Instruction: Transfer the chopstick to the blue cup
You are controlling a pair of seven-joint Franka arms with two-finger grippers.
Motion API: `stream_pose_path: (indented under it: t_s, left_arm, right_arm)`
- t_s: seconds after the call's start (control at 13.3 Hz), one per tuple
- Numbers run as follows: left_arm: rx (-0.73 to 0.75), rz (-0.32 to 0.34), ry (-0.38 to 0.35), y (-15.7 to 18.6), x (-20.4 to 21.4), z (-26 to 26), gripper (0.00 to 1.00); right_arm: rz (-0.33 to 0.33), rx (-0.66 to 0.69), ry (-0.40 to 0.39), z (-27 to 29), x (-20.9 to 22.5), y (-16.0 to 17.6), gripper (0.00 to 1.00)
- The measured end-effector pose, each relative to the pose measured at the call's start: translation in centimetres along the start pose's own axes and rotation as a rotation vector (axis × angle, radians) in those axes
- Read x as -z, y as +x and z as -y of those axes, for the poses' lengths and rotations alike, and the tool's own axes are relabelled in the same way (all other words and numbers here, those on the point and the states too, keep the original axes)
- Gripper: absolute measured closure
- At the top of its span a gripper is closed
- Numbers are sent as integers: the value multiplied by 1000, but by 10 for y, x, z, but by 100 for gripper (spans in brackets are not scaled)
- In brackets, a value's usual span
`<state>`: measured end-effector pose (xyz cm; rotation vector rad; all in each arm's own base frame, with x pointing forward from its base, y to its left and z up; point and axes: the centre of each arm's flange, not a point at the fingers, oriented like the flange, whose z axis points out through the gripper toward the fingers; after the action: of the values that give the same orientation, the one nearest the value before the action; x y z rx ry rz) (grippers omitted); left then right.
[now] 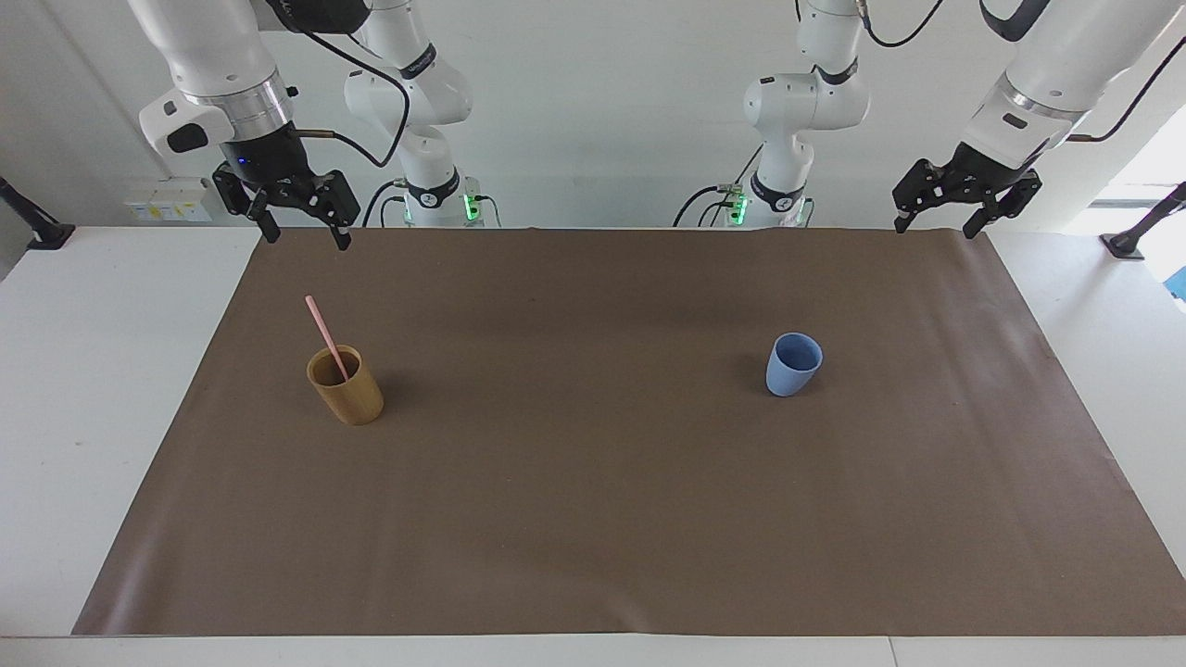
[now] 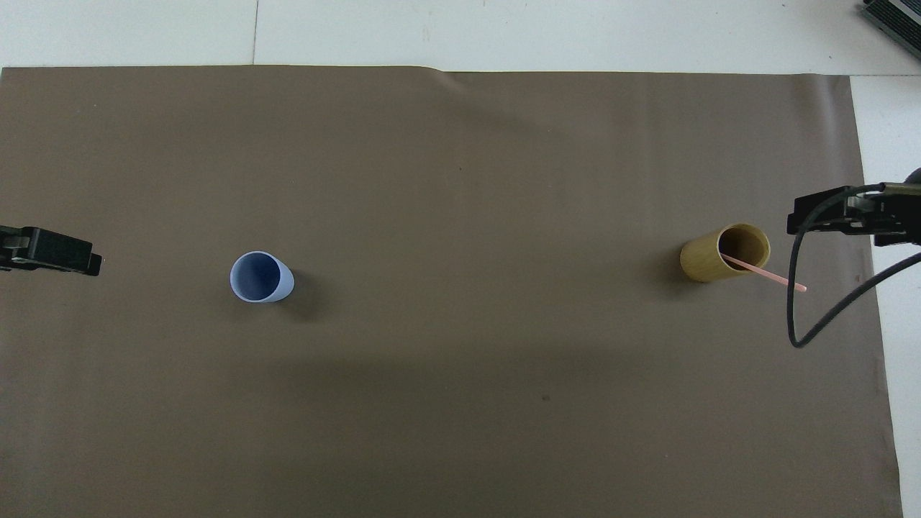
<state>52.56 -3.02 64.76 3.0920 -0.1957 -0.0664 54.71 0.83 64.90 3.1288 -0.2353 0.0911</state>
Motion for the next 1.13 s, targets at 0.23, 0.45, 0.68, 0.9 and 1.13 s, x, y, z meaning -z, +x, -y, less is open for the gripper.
stream_pose_path:
  t_s: [0.23,0.45,0.68,0.9,1.13]
  left_arm:
    - [0,0,0,0,0,0,0]
    - [0,0,0,0,0,0,0]
    - [0,0,0,0,0,0,0]
    - [0,0,0,0,0,0,0]
    - [0,0,0,0,0,0,0]
  right_arm:
    - [0,0,0,0,0,0,0]
    - [1,0,0,0,0,0,0]
    - [6,2,-1,0,-3,0,0]
    - [-8,37,1,-1,-8,1,0]
    - [-10,43,0,-6,-10,0,0]
